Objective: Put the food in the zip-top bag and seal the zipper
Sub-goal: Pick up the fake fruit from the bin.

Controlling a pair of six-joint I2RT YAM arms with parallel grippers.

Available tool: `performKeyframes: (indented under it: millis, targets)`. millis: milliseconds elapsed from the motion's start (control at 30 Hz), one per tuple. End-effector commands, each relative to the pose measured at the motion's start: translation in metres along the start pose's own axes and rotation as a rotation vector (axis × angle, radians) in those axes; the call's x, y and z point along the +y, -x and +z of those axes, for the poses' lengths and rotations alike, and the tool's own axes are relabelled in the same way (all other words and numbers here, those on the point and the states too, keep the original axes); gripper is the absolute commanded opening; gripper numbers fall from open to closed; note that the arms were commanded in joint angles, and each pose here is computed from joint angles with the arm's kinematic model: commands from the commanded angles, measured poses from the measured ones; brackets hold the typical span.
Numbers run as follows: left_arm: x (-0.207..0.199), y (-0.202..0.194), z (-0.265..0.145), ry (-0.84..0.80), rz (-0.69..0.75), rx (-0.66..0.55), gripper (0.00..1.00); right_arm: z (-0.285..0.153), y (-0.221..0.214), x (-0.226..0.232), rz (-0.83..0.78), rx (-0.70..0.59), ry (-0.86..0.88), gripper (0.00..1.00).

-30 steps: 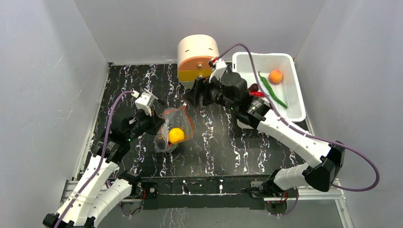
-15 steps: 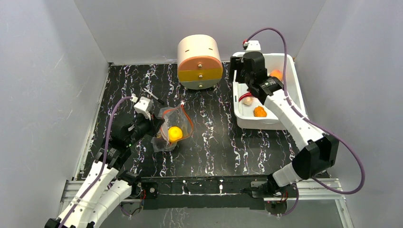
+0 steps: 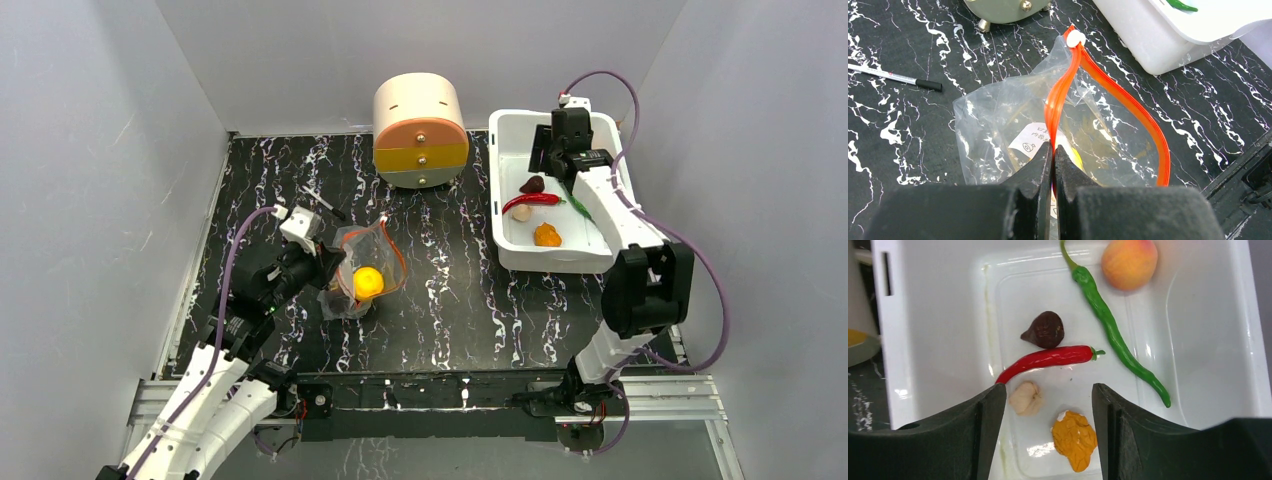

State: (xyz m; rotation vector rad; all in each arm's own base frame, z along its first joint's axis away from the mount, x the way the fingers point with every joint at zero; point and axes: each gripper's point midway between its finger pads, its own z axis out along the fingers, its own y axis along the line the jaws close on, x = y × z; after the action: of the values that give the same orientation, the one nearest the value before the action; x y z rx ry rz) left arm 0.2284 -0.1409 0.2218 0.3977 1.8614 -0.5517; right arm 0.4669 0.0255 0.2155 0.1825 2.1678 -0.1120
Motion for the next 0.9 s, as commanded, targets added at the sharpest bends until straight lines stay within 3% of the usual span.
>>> performKeyframes:
  millis: [0, 233, 400, 633, 867]
  targets:
    - [0.003, 0.007, 0.001, 0.012, 0.029, -0.030, 0.00, 0.024, 0.016, -0.005, 0.032, -0.040, 0.022, 0.61]
    - [0.005, 0.001, 0.005, 0.024, 0.031, -0.002, 0.00, 0.069, 0.031, -0.040, -0.048, -0.128, -0.204, 0.62]
    - [0.008, -0.002, 0.006, 0.038, 0.033, 0.008, 0.00, 0.102, 0.032, -0.071, -0.152, -0.104, -0.393, 0.69]
    - [0.006, -0.002, 0.008, 0.024, 0.037, 0.012, 0.00, 0.135, 0.049, -0.084, -0.178, -0.129, -0.419, 0.74]
    - [0.008, -0.002, 0.005, 0.038, 0.048, 0.004, 0.00, 0.171, 0.038, -0.089, -0.186, -0.072, -0.394, 0.78]
